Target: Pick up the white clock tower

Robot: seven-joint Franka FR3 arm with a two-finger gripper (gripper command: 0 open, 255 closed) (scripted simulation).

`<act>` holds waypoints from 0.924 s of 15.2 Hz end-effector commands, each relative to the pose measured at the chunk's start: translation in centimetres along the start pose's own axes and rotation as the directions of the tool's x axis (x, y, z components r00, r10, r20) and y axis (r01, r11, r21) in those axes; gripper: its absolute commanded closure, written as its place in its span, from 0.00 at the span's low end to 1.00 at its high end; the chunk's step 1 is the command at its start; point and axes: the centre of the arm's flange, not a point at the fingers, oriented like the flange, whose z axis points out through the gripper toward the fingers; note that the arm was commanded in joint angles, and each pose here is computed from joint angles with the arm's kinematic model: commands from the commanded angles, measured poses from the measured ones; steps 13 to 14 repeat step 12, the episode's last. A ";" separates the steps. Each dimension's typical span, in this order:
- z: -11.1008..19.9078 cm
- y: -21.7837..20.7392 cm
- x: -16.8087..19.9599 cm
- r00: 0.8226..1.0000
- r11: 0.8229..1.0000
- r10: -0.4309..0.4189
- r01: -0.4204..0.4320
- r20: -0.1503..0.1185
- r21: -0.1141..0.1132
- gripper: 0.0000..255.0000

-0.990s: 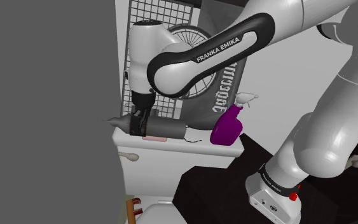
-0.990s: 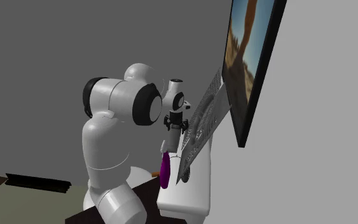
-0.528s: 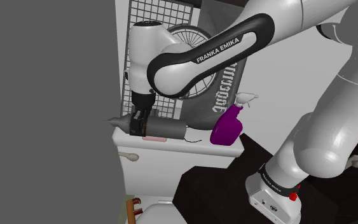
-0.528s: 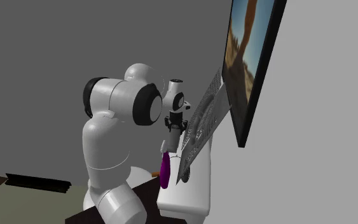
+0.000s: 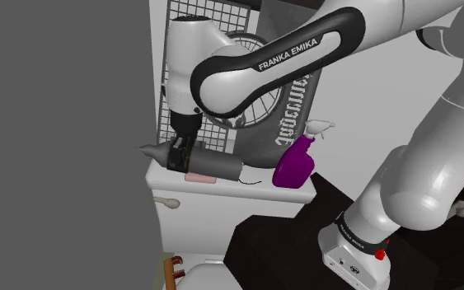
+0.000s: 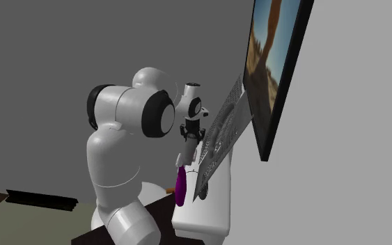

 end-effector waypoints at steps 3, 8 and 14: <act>-2.2 0.0 0.0 1.000 1.000 0.000 0.000 -0.001 0.000 1.00; -4.9 0.0 0.0 1.000 1.000 0.000 0.000 -0.001 0.000 1.00; -6.0 -0.1 0.0 1.000 1.000 0.000 0.000 -0.001 0.000 1.00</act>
